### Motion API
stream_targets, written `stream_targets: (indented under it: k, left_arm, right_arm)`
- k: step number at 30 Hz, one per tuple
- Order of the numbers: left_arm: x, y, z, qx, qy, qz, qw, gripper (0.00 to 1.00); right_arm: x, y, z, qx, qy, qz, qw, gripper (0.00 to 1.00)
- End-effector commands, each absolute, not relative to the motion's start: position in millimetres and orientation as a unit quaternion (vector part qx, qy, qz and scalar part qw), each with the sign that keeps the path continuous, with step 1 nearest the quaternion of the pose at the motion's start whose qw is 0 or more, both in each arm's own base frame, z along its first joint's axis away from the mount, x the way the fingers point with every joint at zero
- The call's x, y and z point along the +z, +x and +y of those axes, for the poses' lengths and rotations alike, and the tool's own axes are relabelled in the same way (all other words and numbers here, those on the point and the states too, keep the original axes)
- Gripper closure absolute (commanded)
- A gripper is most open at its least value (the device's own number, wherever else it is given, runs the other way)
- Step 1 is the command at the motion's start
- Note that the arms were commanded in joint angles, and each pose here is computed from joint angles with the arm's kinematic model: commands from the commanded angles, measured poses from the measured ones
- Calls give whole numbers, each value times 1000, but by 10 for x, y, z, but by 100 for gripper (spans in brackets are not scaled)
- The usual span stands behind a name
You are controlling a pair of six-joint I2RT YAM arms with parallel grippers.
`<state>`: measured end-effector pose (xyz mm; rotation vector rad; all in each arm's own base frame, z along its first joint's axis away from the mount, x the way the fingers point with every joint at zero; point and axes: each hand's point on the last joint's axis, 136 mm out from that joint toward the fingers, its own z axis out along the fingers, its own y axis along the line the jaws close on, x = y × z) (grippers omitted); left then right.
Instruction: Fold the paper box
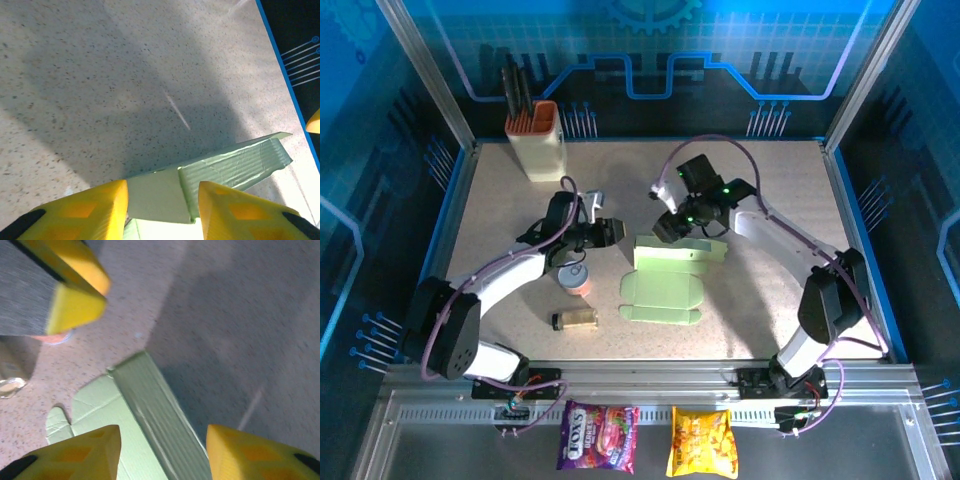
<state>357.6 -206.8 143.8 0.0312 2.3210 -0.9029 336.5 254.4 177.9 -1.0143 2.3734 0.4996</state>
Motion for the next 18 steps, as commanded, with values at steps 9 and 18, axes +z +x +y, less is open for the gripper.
stream_targets:
  k: [9,18]
  left_arm:
    - [1205,3484,-2448,-373,55,899,223,62]
    - [1100,3430,-2496,-376,59,904,197,67]
  right_arm:
    - [1622,3323,2134,205,-198,928,241,63]
    - [1608,3320,2110,197,-199,930,239,62]
